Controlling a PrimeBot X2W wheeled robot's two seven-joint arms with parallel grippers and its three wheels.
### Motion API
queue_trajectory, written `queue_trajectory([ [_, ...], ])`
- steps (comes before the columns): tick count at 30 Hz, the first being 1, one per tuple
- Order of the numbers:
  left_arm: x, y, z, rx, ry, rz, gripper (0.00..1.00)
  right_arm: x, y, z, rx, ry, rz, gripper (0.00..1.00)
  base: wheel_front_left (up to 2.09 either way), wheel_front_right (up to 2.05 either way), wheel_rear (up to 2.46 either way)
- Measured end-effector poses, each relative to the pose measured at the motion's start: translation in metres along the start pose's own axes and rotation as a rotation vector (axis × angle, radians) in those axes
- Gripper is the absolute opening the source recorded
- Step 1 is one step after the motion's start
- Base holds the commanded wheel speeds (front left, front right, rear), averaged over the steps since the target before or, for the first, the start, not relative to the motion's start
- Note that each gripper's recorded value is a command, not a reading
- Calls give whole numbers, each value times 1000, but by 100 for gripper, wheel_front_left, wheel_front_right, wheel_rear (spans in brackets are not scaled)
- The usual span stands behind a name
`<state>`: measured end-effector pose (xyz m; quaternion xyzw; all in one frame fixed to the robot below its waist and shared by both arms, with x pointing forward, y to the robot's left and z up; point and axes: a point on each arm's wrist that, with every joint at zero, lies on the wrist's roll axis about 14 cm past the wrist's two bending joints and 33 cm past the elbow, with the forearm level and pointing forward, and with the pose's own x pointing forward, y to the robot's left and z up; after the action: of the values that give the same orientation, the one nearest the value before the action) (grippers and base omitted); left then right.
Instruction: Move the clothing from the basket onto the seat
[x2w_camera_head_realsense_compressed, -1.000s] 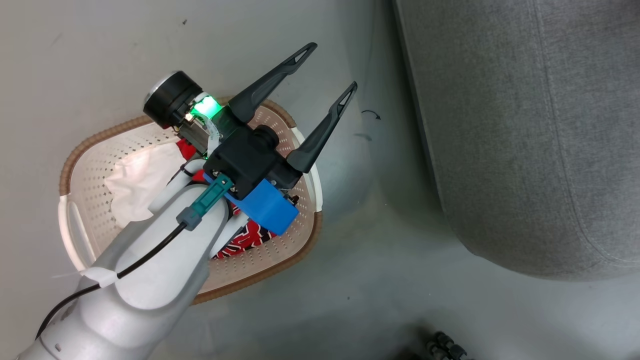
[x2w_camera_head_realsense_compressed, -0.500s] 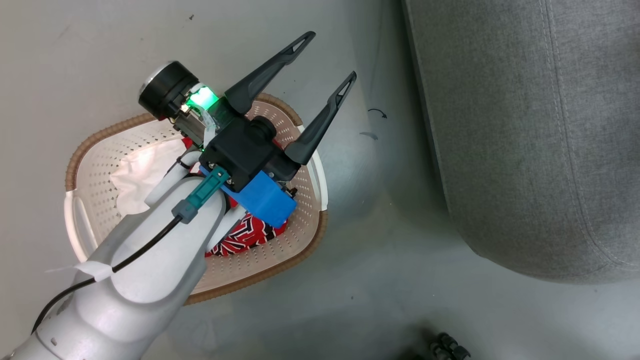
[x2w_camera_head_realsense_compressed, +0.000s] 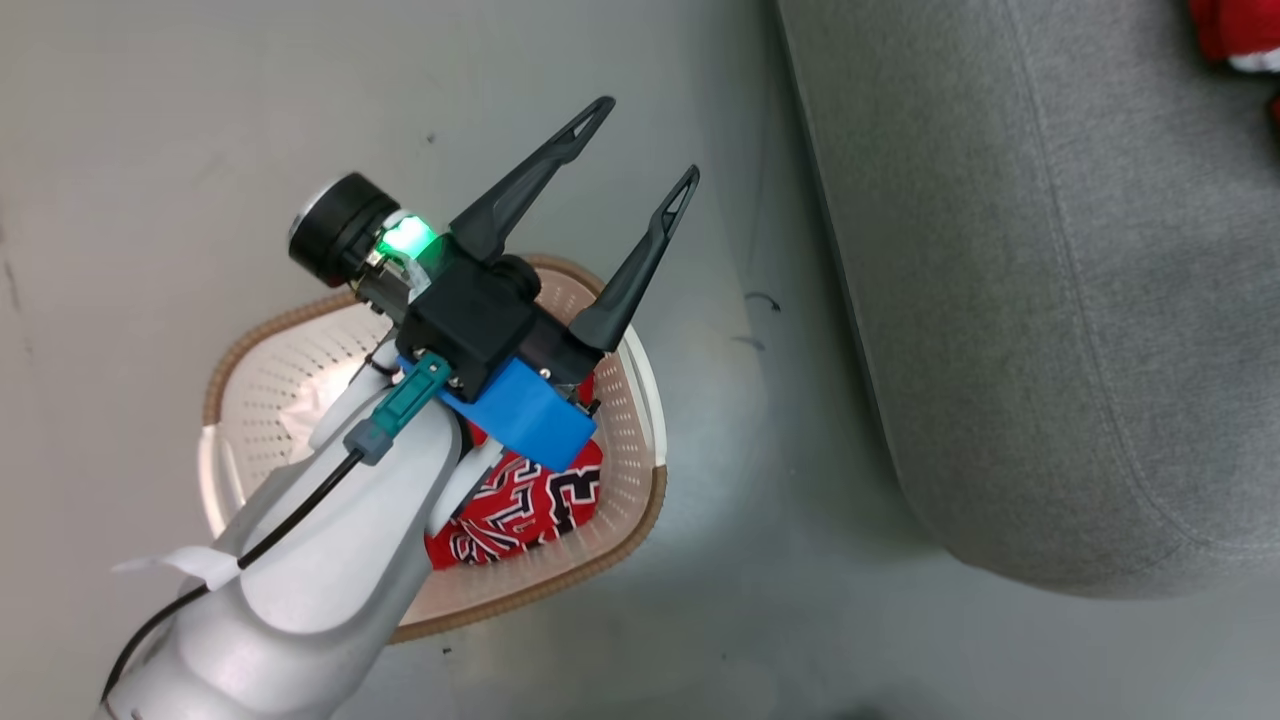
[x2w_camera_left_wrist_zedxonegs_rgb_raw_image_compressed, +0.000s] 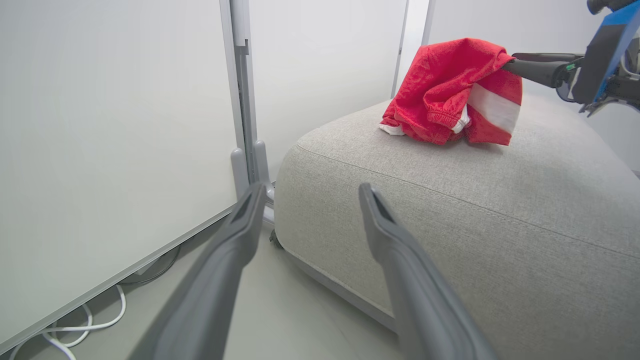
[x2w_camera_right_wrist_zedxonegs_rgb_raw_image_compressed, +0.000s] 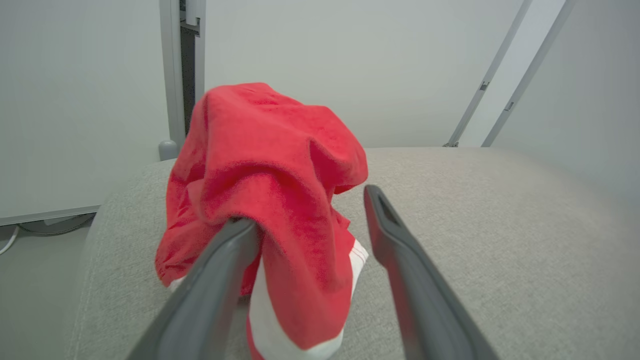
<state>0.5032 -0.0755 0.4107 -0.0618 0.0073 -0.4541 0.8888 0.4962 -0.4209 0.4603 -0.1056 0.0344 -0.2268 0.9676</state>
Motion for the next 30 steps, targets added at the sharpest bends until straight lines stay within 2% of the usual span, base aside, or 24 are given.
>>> queue_trajectory([
  [12, -43, 9, 50, 17, -36, 178, 100, -53, 40, 50, 46, -127, 150, 100, 0, 0, 0],
  [20, -93, 33, 83, 36, -82, 375, 100, -84, 95, 84, 136, -211, 297, 100, 0, 0, 0],
  [24, -124, 49, 101, 59, -114, 485, 100, -100, 119, 90, 202, -215, 354, 100, 0, 0, 0],
  [30, -172, 65, 122, 84, -157, 636, 100, -122, 150, 103, 235, -238, 449, 100, 0, 0, 0],
])
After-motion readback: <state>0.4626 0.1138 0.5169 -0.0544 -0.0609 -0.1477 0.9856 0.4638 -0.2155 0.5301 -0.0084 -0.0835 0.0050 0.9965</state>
